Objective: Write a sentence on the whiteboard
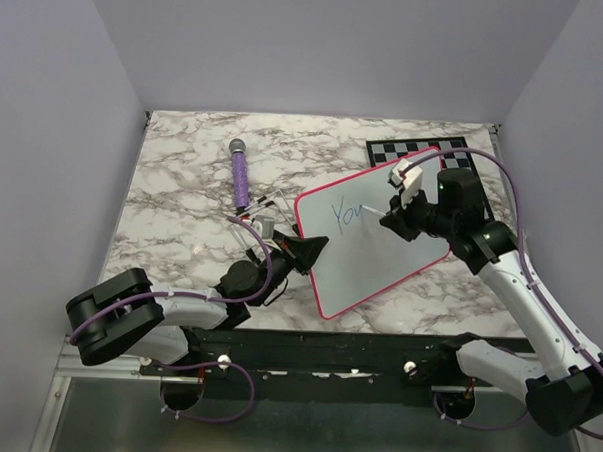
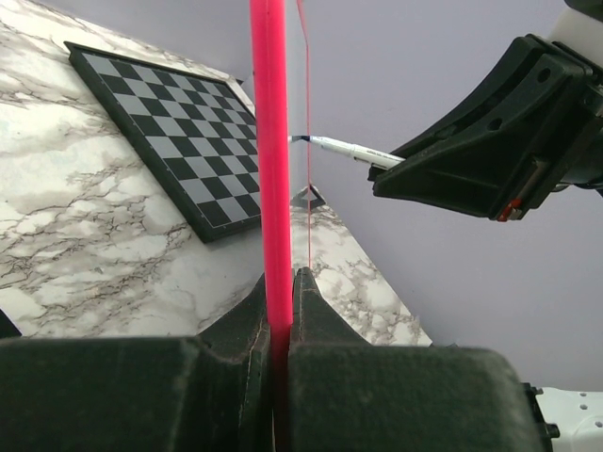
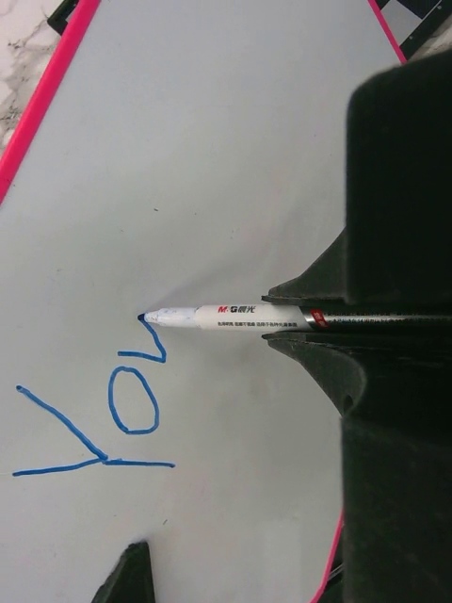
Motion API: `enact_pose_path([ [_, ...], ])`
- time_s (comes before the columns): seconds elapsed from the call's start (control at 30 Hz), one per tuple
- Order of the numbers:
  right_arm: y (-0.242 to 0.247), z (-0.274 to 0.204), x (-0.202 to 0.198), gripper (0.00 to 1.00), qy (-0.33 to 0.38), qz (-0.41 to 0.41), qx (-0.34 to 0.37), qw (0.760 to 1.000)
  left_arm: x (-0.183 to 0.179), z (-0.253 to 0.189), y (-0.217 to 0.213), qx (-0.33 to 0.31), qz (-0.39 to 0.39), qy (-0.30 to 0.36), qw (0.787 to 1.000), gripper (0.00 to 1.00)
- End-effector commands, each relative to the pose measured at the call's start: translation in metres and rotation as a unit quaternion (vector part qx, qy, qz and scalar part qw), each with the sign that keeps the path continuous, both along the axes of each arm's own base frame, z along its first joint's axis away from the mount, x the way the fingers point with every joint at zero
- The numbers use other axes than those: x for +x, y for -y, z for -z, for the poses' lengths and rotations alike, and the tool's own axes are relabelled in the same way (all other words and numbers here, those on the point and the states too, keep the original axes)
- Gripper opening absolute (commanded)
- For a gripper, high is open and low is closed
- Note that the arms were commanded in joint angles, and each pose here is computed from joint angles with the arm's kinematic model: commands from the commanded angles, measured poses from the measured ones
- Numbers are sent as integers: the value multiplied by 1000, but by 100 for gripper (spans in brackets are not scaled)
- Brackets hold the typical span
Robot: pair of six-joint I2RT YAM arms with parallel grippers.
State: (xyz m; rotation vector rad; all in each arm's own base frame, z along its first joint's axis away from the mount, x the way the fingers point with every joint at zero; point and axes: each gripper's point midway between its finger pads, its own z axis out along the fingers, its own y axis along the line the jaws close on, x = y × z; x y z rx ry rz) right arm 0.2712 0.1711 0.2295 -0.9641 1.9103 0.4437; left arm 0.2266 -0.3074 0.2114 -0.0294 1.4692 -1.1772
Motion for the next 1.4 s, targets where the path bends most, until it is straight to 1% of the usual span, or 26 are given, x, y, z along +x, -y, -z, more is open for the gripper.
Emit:
enact_pose_path([
  [0.0, 2, -13, 15, 1, 18, 22, 2, 1000, -1, 11, 0, 46, -1, 27, 999, 0],
  [0.2, -1, -9, 13, 1, 11, 11, 6, 1000, -1, 11, 0, 46, 0, 28, 999, 0],
  [0.5, 5, 14, -12, 1, -11, -8, -10, 1000, 0, 12, -2, 46, -5, 26, 999, 0],
  [0.63, 10, 20, -17, 1, -16, -6, -17, 1000, -1, 13, -2, 47, -5, 26, 999, 0],
  [0.77, 15, 21, -14, 1, -11, 7, -26, 1000, -1, 13, -3, 46, -6, 25, 999, 0],
  [0.97, 14, -5, -2, 1, 16, 19, -15, 1000, -1, 14, -2, 49, -4, 25, 999, 0],
  [1.23, 10, -38, -6, 0, 50, 6, 10, 999, -1, 14, -3, 50, -5, 25, 998, 0],
  [1.37, 14, -41, -6, 1, 68, 11, 8, 998, -1, 15, -3, 50, -5, 26, 998, 0],
])
